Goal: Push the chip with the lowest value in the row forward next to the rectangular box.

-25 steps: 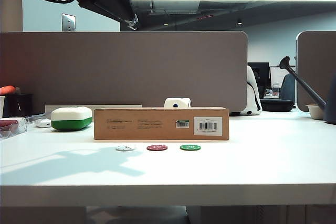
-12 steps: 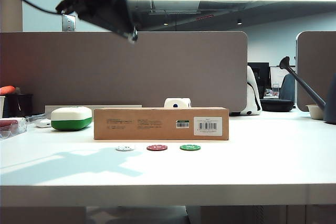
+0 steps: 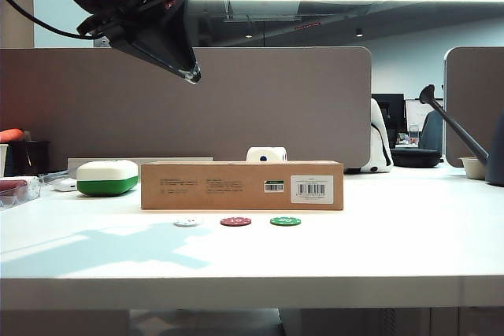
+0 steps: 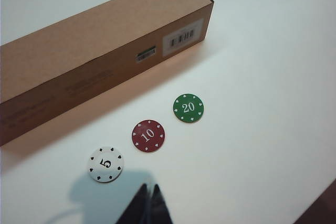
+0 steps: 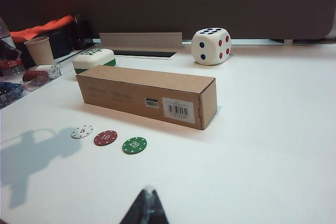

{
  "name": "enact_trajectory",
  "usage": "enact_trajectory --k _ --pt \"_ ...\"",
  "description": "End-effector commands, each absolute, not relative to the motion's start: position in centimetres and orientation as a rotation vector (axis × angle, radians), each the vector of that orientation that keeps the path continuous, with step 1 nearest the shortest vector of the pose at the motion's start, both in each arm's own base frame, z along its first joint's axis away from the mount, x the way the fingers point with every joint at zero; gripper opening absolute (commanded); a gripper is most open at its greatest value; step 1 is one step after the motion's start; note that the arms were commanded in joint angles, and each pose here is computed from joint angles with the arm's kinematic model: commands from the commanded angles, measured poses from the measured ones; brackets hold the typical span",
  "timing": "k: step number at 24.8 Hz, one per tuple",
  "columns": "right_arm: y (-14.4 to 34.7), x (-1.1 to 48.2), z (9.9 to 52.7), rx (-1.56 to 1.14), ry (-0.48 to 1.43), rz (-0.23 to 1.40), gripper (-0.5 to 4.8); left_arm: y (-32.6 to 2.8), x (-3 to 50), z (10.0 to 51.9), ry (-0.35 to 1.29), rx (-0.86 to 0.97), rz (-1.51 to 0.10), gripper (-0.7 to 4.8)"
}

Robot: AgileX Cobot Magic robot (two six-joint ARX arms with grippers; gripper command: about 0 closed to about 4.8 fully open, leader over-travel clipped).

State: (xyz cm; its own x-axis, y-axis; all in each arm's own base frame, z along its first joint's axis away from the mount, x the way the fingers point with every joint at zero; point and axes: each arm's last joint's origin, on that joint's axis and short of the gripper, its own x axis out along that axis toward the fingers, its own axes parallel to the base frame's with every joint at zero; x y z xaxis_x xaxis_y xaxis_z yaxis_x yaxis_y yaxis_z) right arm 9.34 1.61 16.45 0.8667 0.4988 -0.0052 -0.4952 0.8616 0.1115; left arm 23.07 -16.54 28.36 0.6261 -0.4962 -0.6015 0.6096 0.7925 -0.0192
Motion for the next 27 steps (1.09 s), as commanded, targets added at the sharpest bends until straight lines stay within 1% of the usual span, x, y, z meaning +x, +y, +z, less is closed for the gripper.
enact_trajectory --k 1,5,9,18,21,25,26,27 --pt "1.6 9.4 16.4 0.126 0.028 0.527 -0.09 -16.4 22.9 28.0 0.680 0.210 -0.641 -0.05" --pt "1.6 9.3 16.4 0.156 0.036 0.537 -0.09 -15.4 23.0 27.3 0.758 0.221 -0.603 -0.05" --pt "1.6 9.3 16.4 0.409 0.106 0.532 -0.09 -14.6 23.6 27.3 0.761 0.204 -0.570 -0.05" --pt "1.7 9.3 16.8 0.705 0.163 0.542 -0.09 -10.5 25.5 26.7 0.784 0.147 -0.407 -0.05" --pt "1.7 9.2 17.6 0.741 0.105 0.578 -0.09 -10.0 25.5 25.9 0.806 0.147 -0.384 -0.05" --pt "1.8 8.9 18.9 0.745 0.009 0.645 -0.10 -10.8 24.6 24.5 0.853 0.178 -0.411 -0.05" --pt "1.9 8.7 19.5 0.701 0.012 0.673 -0.09 -11.0 24.4 24.5 0.864 0.185 -0.421 -0.05" --pt "2.0 8.5 20.3 0.678 0.069 0.655 -0.09 -11.3 24.2 24.5 0.860 0.190 -0.431 -0.05"
